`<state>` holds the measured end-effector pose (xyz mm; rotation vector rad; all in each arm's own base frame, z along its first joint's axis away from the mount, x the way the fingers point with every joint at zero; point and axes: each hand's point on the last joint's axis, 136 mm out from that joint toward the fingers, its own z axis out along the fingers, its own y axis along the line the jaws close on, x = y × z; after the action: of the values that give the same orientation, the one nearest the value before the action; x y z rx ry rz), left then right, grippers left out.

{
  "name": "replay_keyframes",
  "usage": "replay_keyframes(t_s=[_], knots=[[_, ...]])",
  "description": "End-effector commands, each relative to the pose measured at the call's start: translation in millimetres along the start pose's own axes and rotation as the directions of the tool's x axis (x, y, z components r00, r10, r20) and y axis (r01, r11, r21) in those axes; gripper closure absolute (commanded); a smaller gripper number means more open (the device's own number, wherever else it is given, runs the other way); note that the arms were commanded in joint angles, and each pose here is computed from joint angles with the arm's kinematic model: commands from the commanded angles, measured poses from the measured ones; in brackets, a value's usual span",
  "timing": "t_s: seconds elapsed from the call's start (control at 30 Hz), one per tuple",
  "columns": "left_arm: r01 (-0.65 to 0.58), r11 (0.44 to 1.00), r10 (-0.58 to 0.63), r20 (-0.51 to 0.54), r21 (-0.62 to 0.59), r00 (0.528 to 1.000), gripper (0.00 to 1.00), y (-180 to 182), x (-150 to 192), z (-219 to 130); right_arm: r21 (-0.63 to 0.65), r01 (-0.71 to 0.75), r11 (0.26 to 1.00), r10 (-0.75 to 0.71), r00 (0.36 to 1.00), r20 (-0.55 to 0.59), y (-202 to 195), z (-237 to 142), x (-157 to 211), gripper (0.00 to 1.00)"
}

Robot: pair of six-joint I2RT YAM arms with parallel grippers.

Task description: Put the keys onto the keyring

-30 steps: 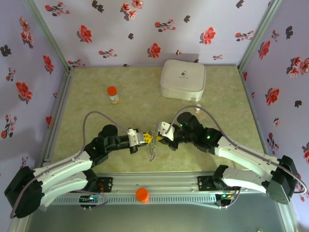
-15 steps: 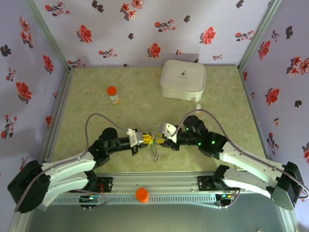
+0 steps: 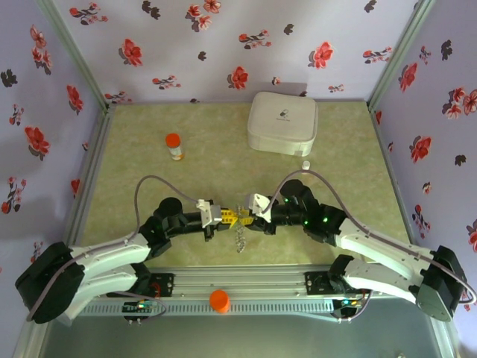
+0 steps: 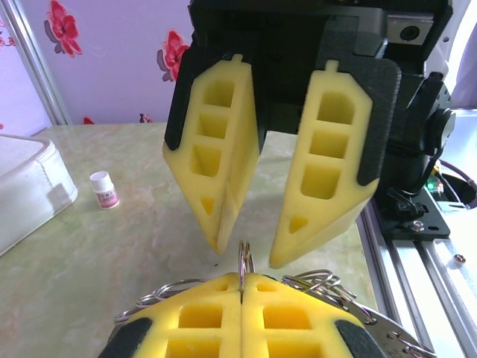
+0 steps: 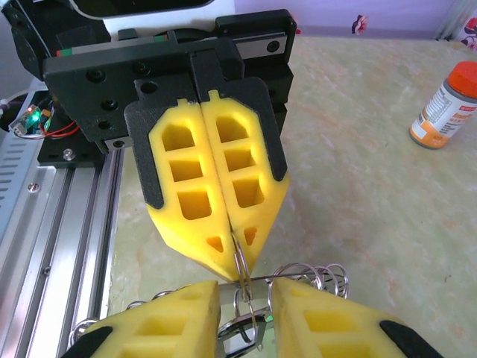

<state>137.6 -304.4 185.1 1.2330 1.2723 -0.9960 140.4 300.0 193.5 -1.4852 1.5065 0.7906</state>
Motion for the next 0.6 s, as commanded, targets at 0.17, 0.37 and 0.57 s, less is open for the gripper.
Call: replay_keyframes(t_s=[0.17,0.37,0.57], knots=[[-0.043,0.998,0.039,0.088,0.042,0.995,1.0,-6.6,-22.9,2.1,-0.044,0.026,0.999,-0.025,1.0,0.012,2.3,1.3,-10.2,0.91],[-0.039,0.999,0.038,0.054,0.011,0.998,0.82,-1.5,-15.9,3.1,-0.057,0.037,0.998,-0.037,0.999,-0.006,3.8,-4.0,-15.6,1.0],[-0.065,0.998,0.067,-0.113,0.023,0.991,0.75,0.1,2.6,4.7,-0.051,0.093,0.994,-0.101,0.973,-0.207,-0.3,-18.0,5.8,1.0]])
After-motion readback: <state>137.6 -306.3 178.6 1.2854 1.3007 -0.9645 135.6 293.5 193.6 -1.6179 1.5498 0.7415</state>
